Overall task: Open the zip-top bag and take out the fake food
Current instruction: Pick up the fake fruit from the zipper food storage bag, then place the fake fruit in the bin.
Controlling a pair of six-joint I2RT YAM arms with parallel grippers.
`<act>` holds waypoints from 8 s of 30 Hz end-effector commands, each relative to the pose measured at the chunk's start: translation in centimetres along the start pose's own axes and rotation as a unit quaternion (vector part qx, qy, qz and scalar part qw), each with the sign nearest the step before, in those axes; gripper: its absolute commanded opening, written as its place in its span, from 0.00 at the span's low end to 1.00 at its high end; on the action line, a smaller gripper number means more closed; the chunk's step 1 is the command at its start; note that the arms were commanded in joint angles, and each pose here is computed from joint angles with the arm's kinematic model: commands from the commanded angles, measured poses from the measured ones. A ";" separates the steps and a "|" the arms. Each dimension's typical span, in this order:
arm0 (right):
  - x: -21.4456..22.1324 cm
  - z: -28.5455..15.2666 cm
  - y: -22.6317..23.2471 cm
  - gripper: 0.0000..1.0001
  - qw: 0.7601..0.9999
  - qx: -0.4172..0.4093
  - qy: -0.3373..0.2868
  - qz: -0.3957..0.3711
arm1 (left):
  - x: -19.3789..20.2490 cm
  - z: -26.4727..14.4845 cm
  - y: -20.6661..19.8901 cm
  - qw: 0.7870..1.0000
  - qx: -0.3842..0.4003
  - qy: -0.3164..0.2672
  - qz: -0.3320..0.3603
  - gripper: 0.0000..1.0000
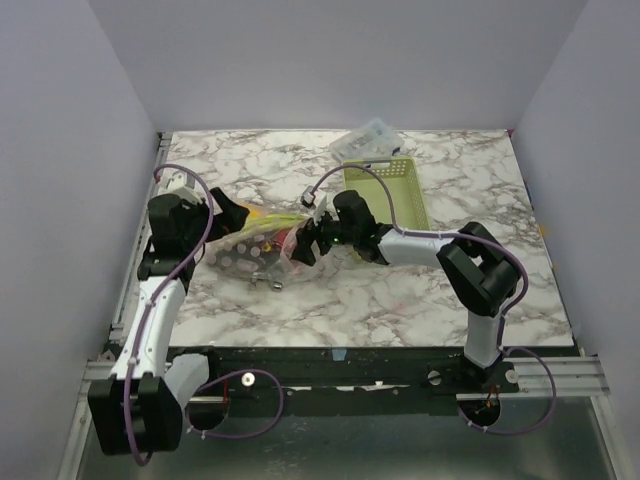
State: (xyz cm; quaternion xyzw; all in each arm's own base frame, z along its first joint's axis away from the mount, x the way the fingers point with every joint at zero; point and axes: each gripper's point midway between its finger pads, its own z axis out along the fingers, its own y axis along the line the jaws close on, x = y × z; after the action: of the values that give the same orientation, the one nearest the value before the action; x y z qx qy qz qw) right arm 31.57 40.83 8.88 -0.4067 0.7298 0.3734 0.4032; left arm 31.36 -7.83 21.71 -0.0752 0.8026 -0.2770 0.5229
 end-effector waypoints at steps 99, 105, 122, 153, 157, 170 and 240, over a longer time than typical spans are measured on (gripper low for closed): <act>-0.6 -4.9 2.5 0.43 0.991 -0.053 0.070 -0.102 | 2.0 -3.4 -1.5 0.993 0.114 0.034 -0.004 0.99; -0.5 -5.7 2.3 0.42 0.987 -0.064 0.077 -0.126 | 3.9 -4.3 -2.3 0.989 0.142 0.034 0.021 0.99; -2.9 -10.7 2.8 0.43 0.979 -0.132 0.044 -0.152 | 4.0 -4.3 -3.0 0.986 0.159 0.033 0.025 0.99; -3.0 -18.4 -13.2 0.45 0.992 0.107 -0.073 0.000 | 4.1 -3.9 -2.9 0.986 0.159 0.044 0.012 0.99; -2.0 -18.2 -14.9 0.45 0.987 0.143 -0.065 0.017 | 4.2 -3.9 -2.8 0.986 0.159 0.046 0.010 0.99; -1.1 -15.1 -21.9 0.47 0.971 0.209 -0.016 0.114 | 4.2 -3.7 -2.7 0.986 0.158 0.051 0.007 0.99; -3.2 -9.9 -25.5 0.97 0.949 0.292 0.042 0.111 | 4.3 -3.8 -2.8 0.986 0.157 0.054 0.006 0.99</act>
State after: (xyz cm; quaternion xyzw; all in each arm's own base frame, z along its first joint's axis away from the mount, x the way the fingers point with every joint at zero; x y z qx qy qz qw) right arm 53.13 22.83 6.74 -0.2042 0.8756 0.1605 0.4073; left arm 25.90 -10.15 19.89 0.0090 0.7849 -0.3937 0.4784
